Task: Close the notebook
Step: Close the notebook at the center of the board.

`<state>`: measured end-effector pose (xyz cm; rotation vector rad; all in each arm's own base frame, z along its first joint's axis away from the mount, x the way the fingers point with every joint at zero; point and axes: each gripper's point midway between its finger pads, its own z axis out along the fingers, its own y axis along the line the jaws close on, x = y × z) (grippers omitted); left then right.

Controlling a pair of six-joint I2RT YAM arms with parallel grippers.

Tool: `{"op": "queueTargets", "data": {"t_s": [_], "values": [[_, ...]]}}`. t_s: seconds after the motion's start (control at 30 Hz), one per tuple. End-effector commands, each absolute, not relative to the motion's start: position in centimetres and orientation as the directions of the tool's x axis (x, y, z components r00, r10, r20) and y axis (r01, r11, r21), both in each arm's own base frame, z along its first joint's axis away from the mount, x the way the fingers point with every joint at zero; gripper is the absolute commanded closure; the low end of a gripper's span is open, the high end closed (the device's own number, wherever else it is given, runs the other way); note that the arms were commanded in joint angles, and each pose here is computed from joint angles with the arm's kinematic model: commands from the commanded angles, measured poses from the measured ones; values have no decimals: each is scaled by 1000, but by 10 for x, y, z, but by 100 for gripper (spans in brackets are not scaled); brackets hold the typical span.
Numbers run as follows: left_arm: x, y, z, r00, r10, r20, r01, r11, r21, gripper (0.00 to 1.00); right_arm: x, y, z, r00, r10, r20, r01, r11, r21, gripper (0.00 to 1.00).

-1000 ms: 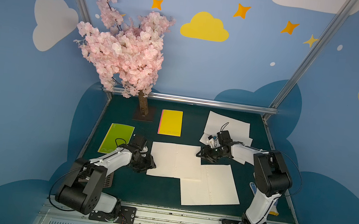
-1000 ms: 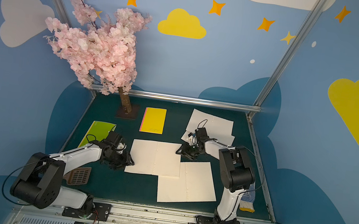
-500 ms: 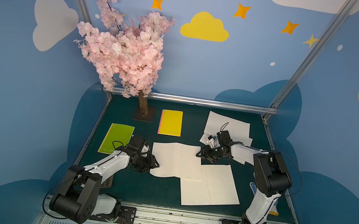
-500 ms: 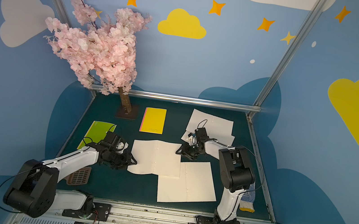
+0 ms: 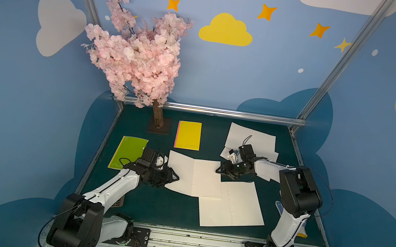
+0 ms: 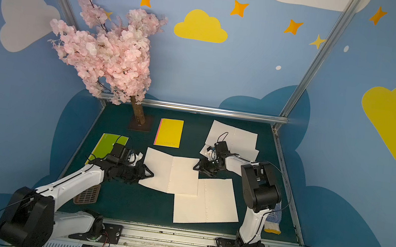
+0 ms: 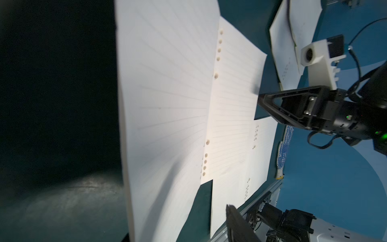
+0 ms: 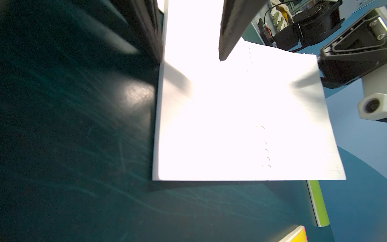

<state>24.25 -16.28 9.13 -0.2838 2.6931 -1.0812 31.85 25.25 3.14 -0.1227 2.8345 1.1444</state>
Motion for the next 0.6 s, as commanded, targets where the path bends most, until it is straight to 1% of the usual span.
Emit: {"op": "queueTargets", "data": {"t_s": [0.0,0.17,0.37,0.57], "values": [[248,-174,113,-955,-234,-184,-21,670,-742,43,302,251,13,-997,-59,-51,-78,743,665,54],[252,-186,123,-956,-213,-204,21,640,-768,43,303,251,13,-997,-57,-53,-78,741,667,54],[262,-206,141,-948,-169,-271,112,619,-777,43,304,254,15,-997,-54,-52,-75,731,679,54],[272,-224,148,-935,-140,-325,176,611,-772,43,304,259,16,-997,-55,-55,-78,720,690,54]]}}
